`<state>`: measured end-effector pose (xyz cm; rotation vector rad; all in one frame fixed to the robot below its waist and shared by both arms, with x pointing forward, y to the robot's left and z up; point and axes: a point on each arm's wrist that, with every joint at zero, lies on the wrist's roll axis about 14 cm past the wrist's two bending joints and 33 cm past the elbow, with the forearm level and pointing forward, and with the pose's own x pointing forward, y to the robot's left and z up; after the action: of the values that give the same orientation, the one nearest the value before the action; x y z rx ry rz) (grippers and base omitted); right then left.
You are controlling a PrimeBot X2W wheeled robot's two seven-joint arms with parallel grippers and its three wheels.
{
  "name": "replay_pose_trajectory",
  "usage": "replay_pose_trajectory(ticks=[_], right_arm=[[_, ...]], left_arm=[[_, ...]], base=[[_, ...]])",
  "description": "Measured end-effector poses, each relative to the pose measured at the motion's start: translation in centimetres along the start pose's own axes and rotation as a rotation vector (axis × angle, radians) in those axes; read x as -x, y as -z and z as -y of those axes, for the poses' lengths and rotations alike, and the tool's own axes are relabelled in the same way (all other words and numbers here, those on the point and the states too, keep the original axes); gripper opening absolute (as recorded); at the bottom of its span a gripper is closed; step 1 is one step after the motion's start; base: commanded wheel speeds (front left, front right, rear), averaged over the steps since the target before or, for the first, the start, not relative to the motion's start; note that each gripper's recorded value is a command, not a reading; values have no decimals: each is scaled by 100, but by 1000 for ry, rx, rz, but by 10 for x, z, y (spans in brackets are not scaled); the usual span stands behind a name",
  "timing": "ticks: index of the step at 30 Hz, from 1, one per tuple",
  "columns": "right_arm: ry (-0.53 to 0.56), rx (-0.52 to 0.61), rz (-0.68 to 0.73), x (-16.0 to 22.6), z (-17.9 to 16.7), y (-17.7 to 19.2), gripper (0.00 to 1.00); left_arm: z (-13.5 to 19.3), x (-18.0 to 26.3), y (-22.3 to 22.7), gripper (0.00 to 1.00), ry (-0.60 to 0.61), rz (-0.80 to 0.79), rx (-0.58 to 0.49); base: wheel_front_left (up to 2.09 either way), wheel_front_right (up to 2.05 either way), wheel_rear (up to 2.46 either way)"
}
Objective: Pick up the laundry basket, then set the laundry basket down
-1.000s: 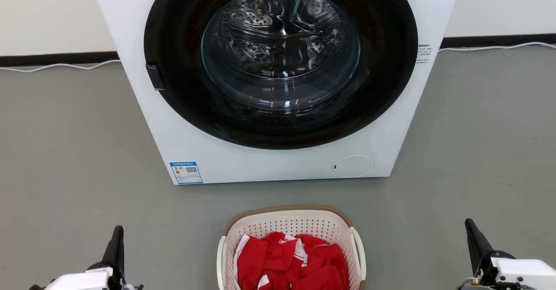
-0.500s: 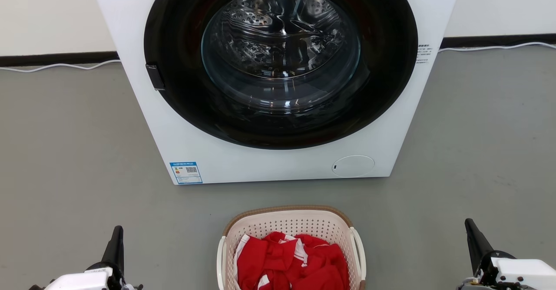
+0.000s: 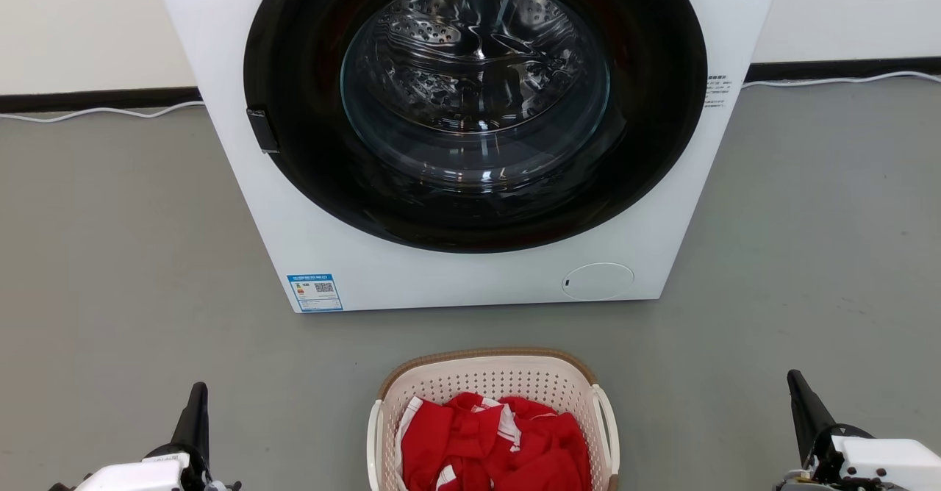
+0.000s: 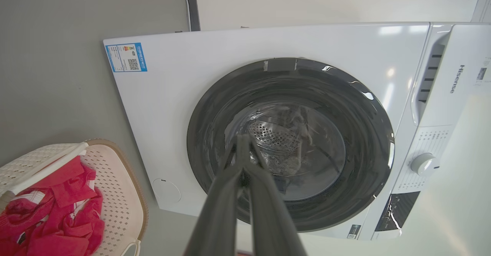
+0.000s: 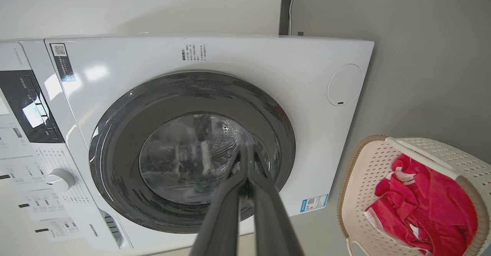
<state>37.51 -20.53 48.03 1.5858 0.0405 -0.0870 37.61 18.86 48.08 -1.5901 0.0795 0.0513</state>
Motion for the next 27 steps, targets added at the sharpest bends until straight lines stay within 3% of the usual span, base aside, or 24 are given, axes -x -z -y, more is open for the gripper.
replay_pose_trajectory(ticks=[27], right_arm=[[0, -2, 2, 0, 0, 0, 0]], left_arm=[[0, 0, 0, 0, 2, -5, 1]], base=[[0, 0, 0]])
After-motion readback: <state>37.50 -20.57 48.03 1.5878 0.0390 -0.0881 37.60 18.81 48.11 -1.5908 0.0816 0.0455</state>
